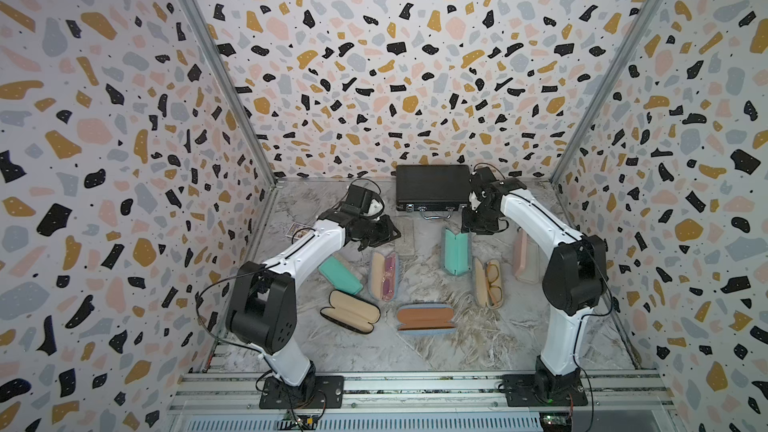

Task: Close the glasses case
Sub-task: Close the glasses case at the center of the board.

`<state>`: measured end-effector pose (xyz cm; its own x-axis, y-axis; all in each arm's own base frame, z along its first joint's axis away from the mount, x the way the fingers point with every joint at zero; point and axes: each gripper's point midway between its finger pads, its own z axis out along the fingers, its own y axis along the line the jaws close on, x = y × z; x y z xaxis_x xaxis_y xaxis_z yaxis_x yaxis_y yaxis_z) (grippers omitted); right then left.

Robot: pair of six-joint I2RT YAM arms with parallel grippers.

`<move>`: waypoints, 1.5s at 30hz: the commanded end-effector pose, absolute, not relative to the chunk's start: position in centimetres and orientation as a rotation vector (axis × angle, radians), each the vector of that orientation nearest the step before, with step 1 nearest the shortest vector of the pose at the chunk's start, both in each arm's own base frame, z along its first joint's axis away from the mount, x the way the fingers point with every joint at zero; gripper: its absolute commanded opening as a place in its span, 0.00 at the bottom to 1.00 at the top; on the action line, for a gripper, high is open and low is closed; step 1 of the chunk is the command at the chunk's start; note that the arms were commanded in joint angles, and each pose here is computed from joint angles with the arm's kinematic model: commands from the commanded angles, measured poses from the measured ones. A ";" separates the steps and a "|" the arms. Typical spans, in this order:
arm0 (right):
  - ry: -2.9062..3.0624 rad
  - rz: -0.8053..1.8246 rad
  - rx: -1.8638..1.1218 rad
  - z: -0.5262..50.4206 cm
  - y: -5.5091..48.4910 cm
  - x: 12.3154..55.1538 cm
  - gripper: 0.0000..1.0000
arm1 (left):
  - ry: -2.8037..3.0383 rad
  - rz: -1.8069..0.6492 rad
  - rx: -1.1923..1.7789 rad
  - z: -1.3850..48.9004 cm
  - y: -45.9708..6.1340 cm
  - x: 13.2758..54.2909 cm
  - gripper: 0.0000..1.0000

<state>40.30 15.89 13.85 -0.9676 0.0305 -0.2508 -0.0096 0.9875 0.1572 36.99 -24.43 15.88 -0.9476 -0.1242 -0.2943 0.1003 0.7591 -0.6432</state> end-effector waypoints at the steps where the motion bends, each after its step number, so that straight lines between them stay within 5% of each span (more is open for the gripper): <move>1: 2.866 0.143 0.026 14.7 14.1 39.2 0.43 | 2.644 -1.002 0.036 16.0 -25.9 37.1 0.13; 4: 2.862 0.113 0.043 14.3 13.4 38.5 0.25 | 2.672 -0.998 0.063 15.4 -26.7 36.9 0.00; 7: 2.861 0.108 0.066 13.8 12.9 38.0 0.10 | 2.696 -0.982 0.086 14.7 -27.3 36.8 0.00; 11: 2.858 0.129 0.081 12.9 12.7 37.8 0.03 | 2.737 -0.952 0.096 13.6 -27.7 36.6 0.00; 45: 2.952 0.289 0.070 6.3 13.8 41.3 0.07 | 2.987 -0.811 0.203 5.9 -33.8 38.1 0.00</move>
